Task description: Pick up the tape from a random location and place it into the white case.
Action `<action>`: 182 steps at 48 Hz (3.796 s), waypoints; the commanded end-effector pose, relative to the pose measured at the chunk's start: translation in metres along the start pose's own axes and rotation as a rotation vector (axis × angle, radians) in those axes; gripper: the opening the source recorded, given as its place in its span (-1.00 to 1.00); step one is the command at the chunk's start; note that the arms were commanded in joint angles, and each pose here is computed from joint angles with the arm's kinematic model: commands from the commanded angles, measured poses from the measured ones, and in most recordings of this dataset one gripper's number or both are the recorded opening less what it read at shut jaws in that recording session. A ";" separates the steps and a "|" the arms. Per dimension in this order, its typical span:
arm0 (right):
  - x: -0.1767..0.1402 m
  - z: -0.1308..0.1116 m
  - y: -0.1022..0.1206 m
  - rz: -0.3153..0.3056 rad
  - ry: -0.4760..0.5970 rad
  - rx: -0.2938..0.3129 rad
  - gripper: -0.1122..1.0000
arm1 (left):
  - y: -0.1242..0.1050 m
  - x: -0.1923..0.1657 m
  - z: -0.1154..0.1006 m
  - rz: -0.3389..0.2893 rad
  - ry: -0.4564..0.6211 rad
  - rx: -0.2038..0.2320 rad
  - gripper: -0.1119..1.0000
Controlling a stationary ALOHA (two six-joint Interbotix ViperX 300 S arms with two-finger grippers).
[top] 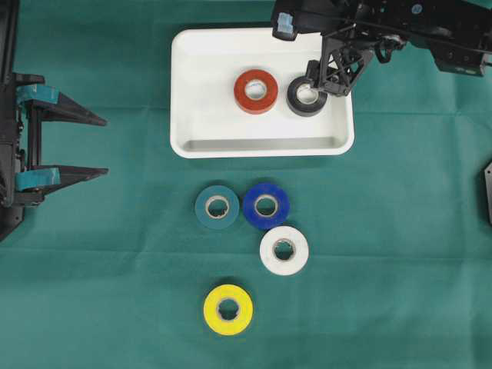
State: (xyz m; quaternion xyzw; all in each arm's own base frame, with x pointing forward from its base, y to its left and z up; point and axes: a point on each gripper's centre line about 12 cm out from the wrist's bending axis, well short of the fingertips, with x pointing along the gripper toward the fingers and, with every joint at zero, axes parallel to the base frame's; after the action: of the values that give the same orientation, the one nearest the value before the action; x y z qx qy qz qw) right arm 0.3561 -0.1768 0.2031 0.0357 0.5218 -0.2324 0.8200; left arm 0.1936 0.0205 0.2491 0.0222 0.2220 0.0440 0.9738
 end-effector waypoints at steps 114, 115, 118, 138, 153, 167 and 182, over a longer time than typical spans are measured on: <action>-0.130 -0.144 0.079 0.392 -0.663 -0.069 0.78 | 0.000 -0.003 0.010 0.000 -0.035 -0.018 0.70; -0.131 -0.144 0.079 0.391 -0.665 -0.070 0.78 | 0.000 -0.003 0.010 0.000 -0.037 -0.018 0.70; -0.131 -0.143 0.079 0.391 -0.667 -0.071 0.78 | 0.000 -0.003 0.010 0.000 -0.035 -0.018 0.70; -0.132 -0.143 0.078 0.390 -0.670 -0.070 0.78 | 0.000 -0.002 0.010 0.000 -0.032 -0.018 0.70; -0.132 -0.142 0.078 0.390 -0.671 -0.069 0.78 | -0.011 -0.002 0.011 -0.050 -0.035 0.005 0.70; -0.132 -0.142 0.078 0.390 -0.673 -0.069 0.78 | -0.041 -0.006 0.014 -0.189 -0.067 0.067 0.70; -0.134 -0.141 0.078 0.391 -0.677 -0.068 0.78 | -0.045 -0.005 0.013 -0.208 -0.061 0.076 0.70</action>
State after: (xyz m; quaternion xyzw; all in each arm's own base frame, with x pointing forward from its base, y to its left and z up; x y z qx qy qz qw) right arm 0.2205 -0.0189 0.2327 0.0277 0.2265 -0.0541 0.9721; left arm 0.1943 -0.0241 0.2522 0.0391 0.2050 -0.0657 0.9758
